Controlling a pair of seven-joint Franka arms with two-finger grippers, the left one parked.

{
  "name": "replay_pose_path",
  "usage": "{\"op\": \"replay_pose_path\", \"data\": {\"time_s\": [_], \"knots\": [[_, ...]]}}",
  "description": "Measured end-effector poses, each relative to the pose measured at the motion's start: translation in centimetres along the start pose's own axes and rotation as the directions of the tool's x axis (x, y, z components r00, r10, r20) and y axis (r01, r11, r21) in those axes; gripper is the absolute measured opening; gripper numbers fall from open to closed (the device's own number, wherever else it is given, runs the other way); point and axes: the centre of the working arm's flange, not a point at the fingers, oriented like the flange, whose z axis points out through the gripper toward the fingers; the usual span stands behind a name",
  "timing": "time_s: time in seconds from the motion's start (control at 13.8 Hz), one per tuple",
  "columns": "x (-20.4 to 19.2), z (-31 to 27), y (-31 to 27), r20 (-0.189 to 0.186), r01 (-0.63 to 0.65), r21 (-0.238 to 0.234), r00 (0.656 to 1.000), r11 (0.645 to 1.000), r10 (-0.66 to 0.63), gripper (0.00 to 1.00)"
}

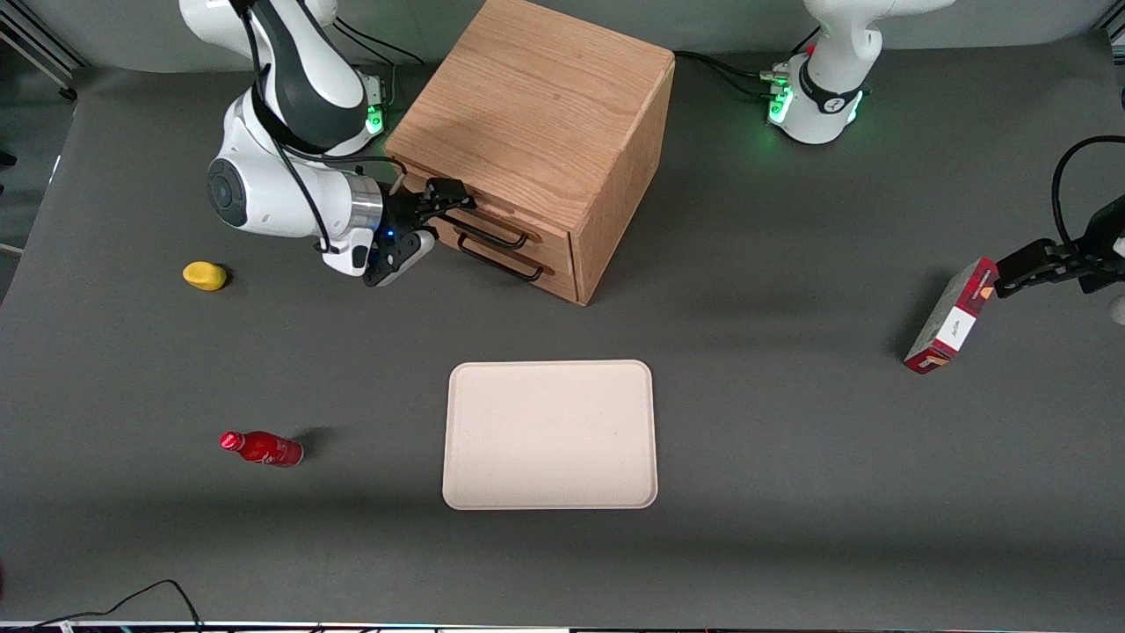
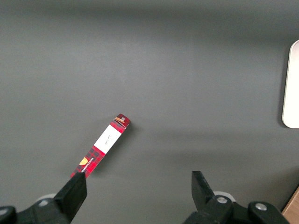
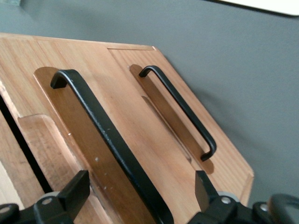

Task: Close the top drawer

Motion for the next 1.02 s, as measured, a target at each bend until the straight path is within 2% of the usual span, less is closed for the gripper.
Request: {"op": "replay_pose_path", "data": {"time_s": [0.22, 0.44, 0.73, 0.8, 0.87, 0.95, 1.02], "knots": [[1.3, -3.3, -1.4, -0.037, 0.07, -0.078, 0.997, 0.994, -0.073, 1.0], [2.0, -8.6, -4.1, -0.038, 0.119, -0.167, 0.991, 0.979, -0.127, 1.0], [0.1, -18.0, -9.7, -0.056, -0.001, -0.326, 0.998, 0.945, -0.019, 1.0], [-1.3, -20.6, -10.9, -0.077, -0.044, -0.379, 0.997, 0.924, 0.016, 1.0], [-3.0, -23.2, -11.9, -0.114, -0.097, -0.429, 0.992, 0.898, 0.053, 1.0], [-4.9, -25.7, -12.1, -0.16, -0.163, -0.459, 0.982, 0.873, 0.099, 1.0], [-7.0, -28.5, -11.1, -0.21, -0.236, -0.466, 0.966, 0.853, 0.152, 1.0]]}}
